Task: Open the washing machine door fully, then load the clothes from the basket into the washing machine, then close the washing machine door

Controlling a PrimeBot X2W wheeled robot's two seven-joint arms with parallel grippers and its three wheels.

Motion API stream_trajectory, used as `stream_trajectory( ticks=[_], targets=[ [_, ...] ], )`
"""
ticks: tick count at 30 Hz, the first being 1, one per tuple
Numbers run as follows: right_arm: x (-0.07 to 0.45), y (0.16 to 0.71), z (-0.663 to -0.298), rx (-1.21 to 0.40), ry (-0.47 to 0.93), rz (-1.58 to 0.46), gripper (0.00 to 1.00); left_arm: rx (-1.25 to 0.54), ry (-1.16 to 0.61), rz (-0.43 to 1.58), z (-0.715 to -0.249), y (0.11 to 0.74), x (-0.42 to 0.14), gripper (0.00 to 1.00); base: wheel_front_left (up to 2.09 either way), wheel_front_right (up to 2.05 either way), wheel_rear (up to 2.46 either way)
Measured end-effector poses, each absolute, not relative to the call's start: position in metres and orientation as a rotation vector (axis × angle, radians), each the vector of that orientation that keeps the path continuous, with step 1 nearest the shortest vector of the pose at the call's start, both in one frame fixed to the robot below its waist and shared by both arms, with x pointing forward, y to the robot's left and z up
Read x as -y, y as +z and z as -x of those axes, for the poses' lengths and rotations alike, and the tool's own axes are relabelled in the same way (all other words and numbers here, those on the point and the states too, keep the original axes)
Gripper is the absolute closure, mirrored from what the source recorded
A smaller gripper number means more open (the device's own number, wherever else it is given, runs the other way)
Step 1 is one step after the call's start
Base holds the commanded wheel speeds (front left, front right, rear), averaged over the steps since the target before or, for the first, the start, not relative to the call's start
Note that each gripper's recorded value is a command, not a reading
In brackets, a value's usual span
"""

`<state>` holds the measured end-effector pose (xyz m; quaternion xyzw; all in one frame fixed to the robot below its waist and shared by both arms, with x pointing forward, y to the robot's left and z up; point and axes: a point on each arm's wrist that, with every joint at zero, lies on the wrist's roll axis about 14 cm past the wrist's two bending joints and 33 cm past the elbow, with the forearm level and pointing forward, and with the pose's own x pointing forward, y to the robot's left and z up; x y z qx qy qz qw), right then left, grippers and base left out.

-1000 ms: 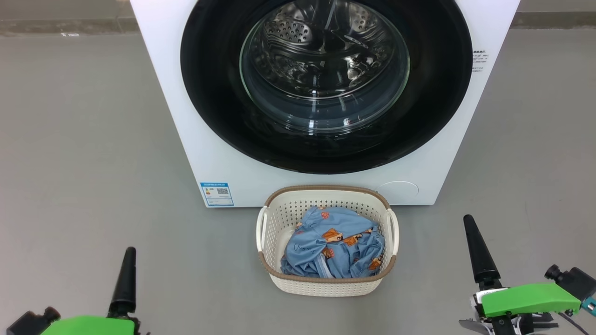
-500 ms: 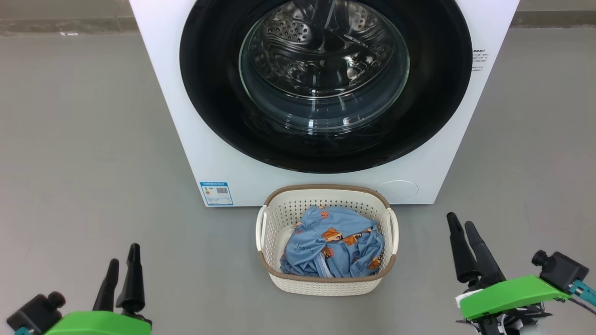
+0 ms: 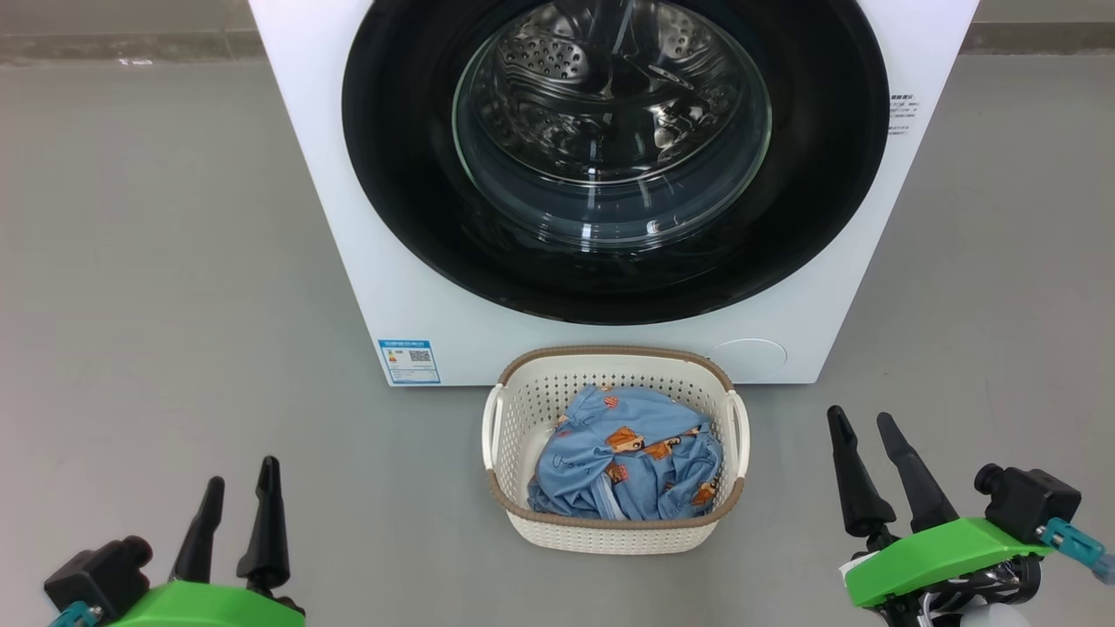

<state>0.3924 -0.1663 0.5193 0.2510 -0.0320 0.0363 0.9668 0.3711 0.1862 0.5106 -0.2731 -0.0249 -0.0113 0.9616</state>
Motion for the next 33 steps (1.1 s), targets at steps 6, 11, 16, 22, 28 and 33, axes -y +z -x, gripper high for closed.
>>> stream_trajectory(
  ticks=[6, 11, 16, 22, 28, 33],
  targets=[
    [0.161, 0.520, -0.393, 0.070, 0.091, -0.431, 0.00, 0.059, -0.021, 0.499, -0.370, 0.510, -0.188, 0.00, 0.00, 0.00, 0.00],
    [0.154, 0.519, -0.392, 0.071, 0.114, -0.367, 0.00, 0.057, -0.026, 0.434, -0.369, 0.508, -0.187, 0.00, 0.00, 0.00, 0.00],
    [0.151, 0.519, -0.391, 0.076, 0.128, -0.314, 0.00, 0.070, -0.039, 0.381, -0.368, 0.510, -0.185, 0.00, 0.00, 0.00, 0.00],
    [0.145, 0.525, -0.394, 0.102, 0.152, -0.248, 0.00, 0.088, -0.051, 0.319, -0.368, 0.514, -0.183, 0.00, 0.00, 0.00, 0.00],
    [0.139, 0.529, -0.394, 0.120, 0.175, -0.182, 0.00, 0.104, -0.066, 0.261, -0.367, 0.517, -0.181, 0.00, 0.00, 0.00, 0.00],
    [0.137, 0.530, -0.394, 0.127, 0.183, -0.154, 0.00, 0.112, -0.069, 0.239, -0.366, 0.519, -0.181, 0.00, 0.00, 0.00, 0.00]
  ],
)
